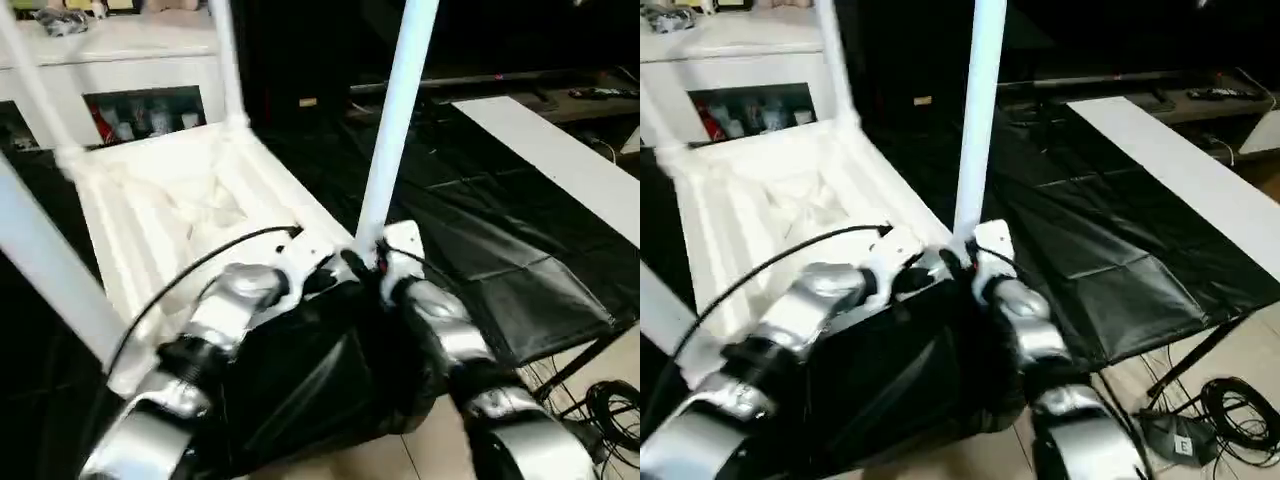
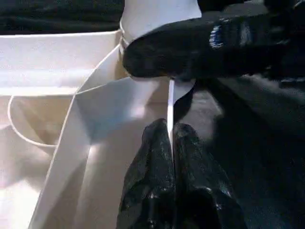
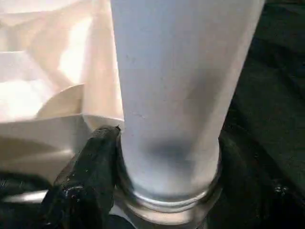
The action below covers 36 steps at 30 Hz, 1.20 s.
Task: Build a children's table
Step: Rotate leg to tighten
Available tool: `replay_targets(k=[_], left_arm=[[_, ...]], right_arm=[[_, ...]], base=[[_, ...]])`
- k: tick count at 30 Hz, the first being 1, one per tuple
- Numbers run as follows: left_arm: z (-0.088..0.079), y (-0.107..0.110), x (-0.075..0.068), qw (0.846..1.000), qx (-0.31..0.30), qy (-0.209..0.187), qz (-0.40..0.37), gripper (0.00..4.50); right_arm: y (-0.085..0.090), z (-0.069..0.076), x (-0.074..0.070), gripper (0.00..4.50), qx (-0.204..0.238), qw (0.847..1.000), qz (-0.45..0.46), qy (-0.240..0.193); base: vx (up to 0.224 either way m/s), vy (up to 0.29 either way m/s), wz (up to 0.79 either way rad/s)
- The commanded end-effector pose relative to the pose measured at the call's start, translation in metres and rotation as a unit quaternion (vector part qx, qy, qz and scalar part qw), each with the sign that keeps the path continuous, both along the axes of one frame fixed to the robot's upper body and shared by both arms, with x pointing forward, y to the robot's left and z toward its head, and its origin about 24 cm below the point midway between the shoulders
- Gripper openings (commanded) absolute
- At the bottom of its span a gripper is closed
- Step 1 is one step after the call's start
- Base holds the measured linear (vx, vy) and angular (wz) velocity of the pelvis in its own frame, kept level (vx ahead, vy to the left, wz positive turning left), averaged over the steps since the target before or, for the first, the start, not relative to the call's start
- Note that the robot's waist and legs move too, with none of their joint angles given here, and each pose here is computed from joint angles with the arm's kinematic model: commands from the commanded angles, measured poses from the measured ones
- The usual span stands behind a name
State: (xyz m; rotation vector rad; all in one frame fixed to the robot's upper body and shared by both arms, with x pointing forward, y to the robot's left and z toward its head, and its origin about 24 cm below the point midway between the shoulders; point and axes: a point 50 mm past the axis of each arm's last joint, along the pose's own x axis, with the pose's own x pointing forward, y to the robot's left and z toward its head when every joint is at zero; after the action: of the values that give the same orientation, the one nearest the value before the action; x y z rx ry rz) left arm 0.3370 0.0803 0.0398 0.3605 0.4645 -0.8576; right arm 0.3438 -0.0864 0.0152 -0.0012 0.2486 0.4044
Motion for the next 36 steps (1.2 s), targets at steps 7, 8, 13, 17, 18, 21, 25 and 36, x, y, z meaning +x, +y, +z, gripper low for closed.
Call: replay_targets(k=[7,8,13,17,18,21,25,36], left_arm=[[-0.023,0.004,-0.007,0.998,0.044,0.034,0.019,0.00],[-0.024,0.004,-0.008,0.998,0.044,0.036,0.018,0.00],[-0.027,0.012,-0.010,0.997,0.049,0.051,0.007,0.00],[-0.028,0.018,-0.013,0.997,0.048,0.063,-0.009,0.00],[-0.028,0.021,-0.015,0.996,0.051,0.068,-0.021,0.00],[-0.028,0.027,-0.021,0.994,0.054,0.078,-0.063,0.00],[-0.023,0.034,-0.029,0.987,0.052,0.086,-0.128,0.00],[-0.009,0.048,-0.053,0.963,0.048,0.116,-0.238,0.00]], right_arm=[[0.024,-0.013,-0.013,2.69,0.005,0.998,0.053,0.026],[0.023,-0.013,-0.013,2.69,0.006,0.998,0.055,0.025],[0.007,-0.001,-0.008,3.52,0.009,0.998,0.060,-0.021],[-0.009,0.009,-0.007,3.91,-0.018,0.993,0.097,-0.057],[-0.015,0.012,-0.008,3.98,-0.023,0.990,0.124,-0.065],[-0.033,0.019,-0.014,4.10,-0.046,0.974,0.208,-0.077],[-0.054,0.025,-0.026,4.10,-0.070,0.946,0.306,-0.080],[-0.054,0.029,-0.043,4.10,-0.054,0.906,0.414,-0.067]], base=[[0.000,0.000,0.00],[0.000,0.000,0.00],[0.000,0.000,0.00],[0.000,0.000,0.00],[0.000,0.000,0.00],[0.000,0.000,0.00],[0.000,0.000,0.00],[0.000,0.000,0.00]])
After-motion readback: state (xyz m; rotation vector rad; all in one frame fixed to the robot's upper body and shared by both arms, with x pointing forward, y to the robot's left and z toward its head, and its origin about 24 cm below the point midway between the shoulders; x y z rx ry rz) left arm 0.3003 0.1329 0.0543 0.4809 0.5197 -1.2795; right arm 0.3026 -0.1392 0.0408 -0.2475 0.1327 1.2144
